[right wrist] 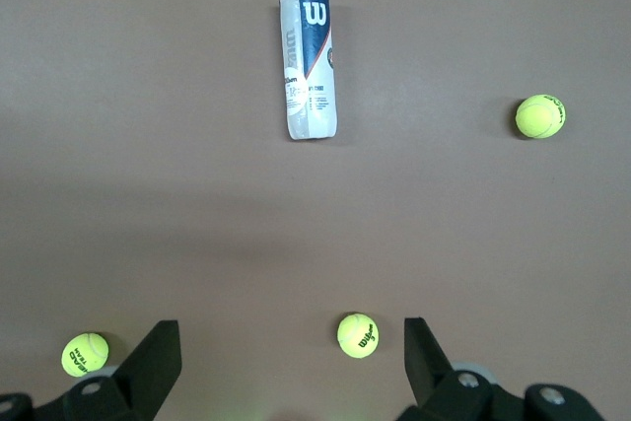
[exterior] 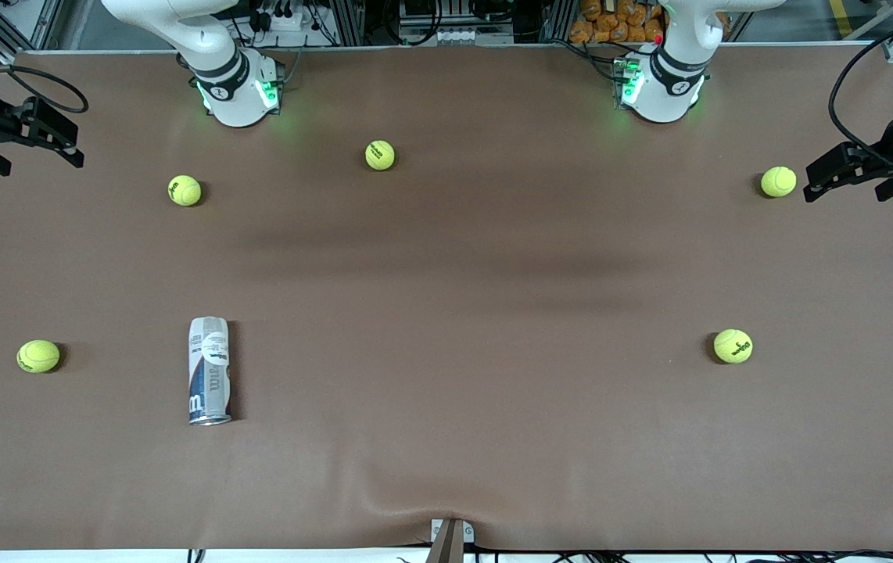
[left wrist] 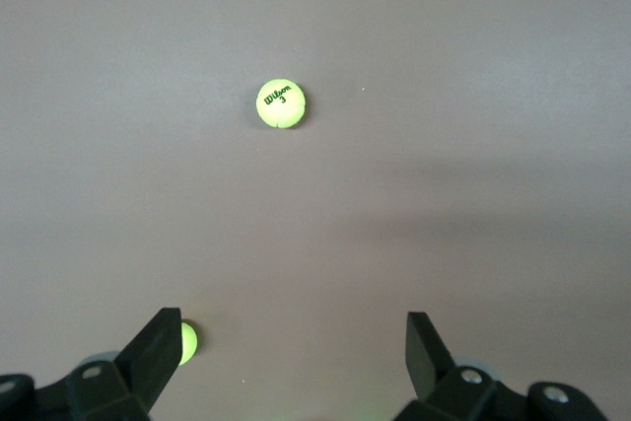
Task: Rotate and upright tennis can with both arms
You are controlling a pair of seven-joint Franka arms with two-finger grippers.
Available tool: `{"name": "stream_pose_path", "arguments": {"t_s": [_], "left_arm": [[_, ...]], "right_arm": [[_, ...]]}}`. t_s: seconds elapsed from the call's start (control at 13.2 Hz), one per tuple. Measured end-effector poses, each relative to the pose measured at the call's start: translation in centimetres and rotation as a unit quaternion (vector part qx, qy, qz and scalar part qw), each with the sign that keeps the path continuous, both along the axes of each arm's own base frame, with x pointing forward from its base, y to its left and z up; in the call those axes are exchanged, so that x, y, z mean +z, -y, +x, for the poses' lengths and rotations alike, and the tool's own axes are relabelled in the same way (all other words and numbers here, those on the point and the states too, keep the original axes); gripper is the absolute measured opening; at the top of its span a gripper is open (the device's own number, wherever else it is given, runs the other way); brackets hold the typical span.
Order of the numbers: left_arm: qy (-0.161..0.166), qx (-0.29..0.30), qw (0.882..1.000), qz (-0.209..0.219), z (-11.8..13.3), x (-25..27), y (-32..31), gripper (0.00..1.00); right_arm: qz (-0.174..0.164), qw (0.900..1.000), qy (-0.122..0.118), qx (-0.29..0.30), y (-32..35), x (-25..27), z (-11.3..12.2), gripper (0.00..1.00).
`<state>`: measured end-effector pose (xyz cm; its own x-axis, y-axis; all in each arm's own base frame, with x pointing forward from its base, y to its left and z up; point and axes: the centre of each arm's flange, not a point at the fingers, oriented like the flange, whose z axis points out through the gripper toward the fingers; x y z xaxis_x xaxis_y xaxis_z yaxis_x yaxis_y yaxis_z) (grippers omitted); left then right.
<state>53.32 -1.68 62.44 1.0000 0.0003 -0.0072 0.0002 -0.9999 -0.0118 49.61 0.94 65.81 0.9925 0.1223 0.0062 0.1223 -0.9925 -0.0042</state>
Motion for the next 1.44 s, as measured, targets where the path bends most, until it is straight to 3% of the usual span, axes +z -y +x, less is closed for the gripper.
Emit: {"name": "stream_pose_path", "arguments": {"t_s": [1.44], "left_arm": [[-0.007, -0.004, 1.000, 0.000, 0.28, -0.60, 0.23, 1.00]], "right_arm": [[0.000, 1.000, -0.003, 0.002, -0.17, -0.09, -0.05, 1.00]]}}
